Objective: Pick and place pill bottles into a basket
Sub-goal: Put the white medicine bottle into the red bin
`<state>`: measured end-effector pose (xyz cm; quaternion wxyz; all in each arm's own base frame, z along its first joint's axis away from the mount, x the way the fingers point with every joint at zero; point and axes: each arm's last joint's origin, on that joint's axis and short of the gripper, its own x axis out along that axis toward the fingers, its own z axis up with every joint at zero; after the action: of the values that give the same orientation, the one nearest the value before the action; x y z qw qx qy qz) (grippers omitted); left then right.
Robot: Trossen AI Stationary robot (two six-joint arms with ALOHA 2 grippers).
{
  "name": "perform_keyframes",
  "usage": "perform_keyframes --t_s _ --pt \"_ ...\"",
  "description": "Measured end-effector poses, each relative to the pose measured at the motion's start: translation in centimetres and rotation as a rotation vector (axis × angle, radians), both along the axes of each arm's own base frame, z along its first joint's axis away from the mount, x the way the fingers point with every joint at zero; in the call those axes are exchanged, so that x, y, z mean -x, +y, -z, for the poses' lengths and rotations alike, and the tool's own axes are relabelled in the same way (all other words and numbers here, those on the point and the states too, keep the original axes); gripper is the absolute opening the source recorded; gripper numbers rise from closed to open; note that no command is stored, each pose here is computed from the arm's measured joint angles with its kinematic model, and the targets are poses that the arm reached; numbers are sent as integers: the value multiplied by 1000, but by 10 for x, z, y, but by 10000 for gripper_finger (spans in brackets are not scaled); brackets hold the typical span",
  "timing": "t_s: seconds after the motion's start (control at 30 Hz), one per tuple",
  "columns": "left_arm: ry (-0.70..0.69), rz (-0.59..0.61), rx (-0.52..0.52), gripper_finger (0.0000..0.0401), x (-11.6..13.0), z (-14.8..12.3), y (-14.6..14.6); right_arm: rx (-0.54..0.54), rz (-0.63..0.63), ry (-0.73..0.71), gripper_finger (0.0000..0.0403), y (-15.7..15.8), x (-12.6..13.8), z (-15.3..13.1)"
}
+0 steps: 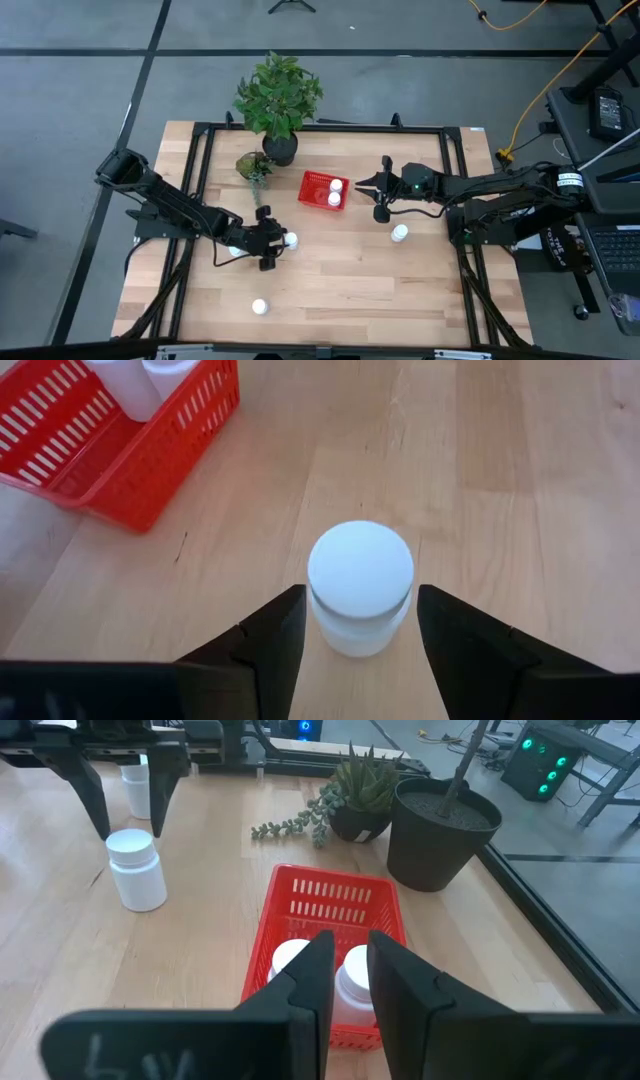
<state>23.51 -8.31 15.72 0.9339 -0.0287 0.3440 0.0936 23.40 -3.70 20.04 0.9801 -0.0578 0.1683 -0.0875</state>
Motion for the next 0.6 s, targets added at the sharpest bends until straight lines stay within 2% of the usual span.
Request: perform_keyframes --t_s 0.23,0.37,0.6 --pt "3 -16 2 187 -3 2 4 0 0 0 68 0 0 0" --pt "10 7 27 187 -9 7 7 0 0 0 68 0 0 0" --pt "-15 52 -4 187 -15 10 7 0 0 0 68 0 0 0"
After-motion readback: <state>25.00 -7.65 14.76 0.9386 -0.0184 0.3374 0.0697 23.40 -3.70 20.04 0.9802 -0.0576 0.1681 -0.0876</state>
